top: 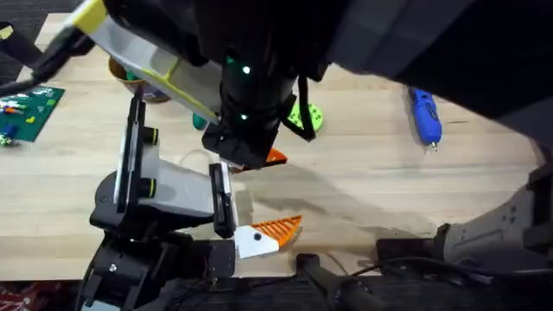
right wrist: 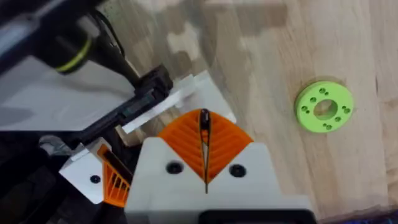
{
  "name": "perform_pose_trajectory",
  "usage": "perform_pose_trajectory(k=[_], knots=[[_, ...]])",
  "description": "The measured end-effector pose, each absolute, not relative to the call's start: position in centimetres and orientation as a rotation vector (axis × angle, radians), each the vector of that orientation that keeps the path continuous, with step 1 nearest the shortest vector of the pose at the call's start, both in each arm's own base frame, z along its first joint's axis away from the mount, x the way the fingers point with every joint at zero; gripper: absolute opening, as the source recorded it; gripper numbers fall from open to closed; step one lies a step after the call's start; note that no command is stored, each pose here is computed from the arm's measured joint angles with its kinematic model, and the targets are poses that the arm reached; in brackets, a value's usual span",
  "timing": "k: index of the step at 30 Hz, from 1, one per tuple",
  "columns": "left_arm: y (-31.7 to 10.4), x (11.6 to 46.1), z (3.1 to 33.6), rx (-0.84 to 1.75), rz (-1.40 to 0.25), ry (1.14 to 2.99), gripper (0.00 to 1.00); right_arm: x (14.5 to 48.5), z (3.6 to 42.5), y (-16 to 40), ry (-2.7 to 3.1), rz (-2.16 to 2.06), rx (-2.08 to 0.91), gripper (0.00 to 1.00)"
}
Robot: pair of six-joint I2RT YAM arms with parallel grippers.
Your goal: Pick up the gripper from the table and insert it into the empty holder that is missing its gripper. Then pick up a screw, insert it into the mounting hole, and use the screwdriver to tighten it. Finally, clean up the table by picking up the vegetable and placing it into the bucket.
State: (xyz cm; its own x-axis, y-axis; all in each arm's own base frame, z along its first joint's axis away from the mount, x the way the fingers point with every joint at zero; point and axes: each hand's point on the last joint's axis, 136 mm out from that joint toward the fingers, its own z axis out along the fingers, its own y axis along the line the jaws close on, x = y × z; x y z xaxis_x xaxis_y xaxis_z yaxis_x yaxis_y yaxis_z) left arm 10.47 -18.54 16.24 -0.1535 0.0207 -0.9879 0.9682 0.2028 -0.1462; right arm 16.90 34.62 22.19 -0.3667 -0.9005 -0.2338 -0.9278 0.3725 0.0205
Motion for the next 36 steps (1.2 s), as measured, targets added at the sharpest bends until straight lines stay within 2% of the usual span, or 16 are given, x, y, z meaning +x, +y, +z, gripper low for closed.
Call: perform_pose_trajectory(k=[6,20,21,23,26,27,29,36], knots=[[-18.5,10.4,16.2,1.006,-1.153,1.439,0.986,16.8,21.0,34.4,2.467,0.205,-1.663,0.007],[-18.5,10.5,16.2,0.997,-1.162,1.448,0.986,16.8,20.9,34.5,2.465,0.208,-1.662,0.007],[-18.5,10.5,16.2,0.997,-1.162,1.448,0.986,16.8,20.9,34.5,2.465,0.207,-1.66,0.029],[-18.5,10.5,16.2,0.995,-1.16,1.449,0.986,16.8,20.9,34.5,2.465,0.211,-1.662,0.198],[-18.5,10.5,16.2,0.995,-1.16,1.448,0.986,16.7,20.8,34.5,2.465,0.209,-1.668,0.599],[-18.5,10.5,16.2,0.997,-1.161,1.448,0.986,17.2,20.8,33.9,2.476,0.182,-1.662,0.958],[-18.5,10.5,16.2,0.996,-1.162,1.448,0.986,17.4,20.8,33.8,2.479,0.181,-1.655,0.99],[-18.5,10.5,16.2,0.997,-1.162,1.447,0.986,17.4,20.8,33.8,2.475,0.182,-1.659,0.994]])
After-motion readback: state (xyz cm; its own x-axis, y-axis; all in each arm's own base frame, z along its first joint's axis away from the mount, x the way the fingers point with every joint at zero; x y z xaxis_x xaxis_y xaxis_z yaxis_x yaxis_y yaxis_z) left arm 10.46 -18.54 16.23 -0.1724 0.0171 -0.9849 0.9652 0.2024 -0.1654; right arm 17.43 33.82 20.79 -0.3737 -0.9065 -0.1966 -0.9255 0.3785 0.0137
